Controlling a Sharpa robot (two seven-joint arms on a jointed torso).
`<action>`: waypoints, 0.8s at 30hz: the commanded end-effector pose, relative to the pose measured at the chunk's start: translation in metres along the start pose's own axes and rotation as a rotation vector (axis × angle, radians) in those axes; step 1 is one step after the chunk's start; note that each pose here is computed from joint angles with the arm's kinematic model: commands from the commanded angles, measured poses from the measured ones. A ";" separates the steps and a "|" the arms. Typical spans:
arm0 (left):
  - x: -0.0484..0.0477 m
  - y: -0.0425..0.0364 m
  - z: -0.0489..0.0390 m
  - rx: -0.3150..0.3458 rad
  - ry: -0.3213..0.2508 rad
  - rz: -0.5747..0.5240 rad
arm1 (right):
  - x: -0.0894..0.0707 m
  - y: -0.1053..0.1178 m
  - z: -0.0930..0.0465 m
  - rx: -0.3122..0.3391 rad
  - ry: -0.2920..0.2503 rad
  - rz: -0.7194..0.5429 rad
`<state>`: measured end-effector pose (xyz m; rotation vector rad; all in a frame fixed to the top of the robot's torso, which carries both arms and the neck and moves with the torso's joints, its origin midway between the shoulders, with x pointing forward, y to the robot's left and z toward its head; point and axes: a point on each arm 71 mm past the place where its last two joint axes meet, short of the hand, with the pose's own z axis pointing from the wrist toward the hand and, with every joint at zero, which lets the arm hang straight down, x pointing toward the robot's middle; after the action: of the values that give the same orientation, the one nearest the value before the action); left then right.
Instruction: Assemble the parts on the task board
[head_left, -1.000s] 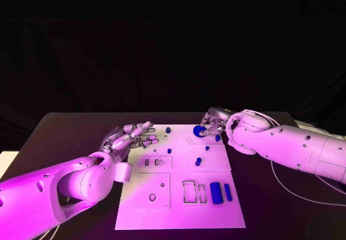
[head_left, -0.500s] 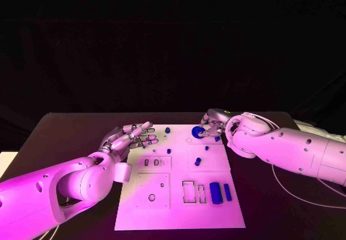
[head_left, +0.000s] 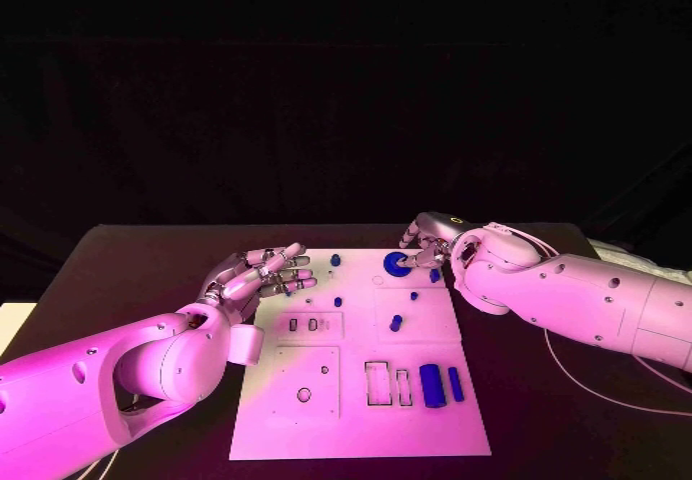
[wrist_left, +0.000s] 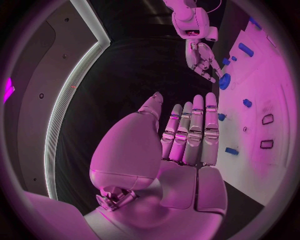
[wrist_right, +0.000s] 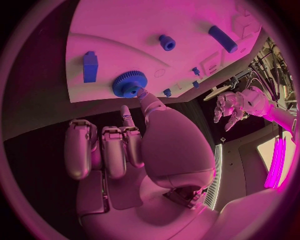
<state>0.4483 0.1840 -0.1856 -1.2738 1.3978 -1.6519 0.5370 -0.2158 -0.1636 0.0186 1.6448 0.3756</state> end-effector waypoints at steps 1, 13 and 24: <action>0.0027 -0.0006 0.0007 0.003 0.022 -0.011 | 0.004 -0.001 0.001 0.009 0.041 -0.025; 0.0017 0.0008 0.0019 -0.008 0.014 -0.008 | 0.011 0.001 0.002 -0.005 0.122 -0.022; 0.0009 0.0021 0.0024 -0.021 0.002 -0.002 | 0.011 0.002 0.004 -0.003 0.103 -0.012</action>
<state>0.4501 0.1833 -0.1880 -1.2854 1.4142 -1.6375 0.5399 -0.2113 -0.1718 -0.0035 1.7328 0.3706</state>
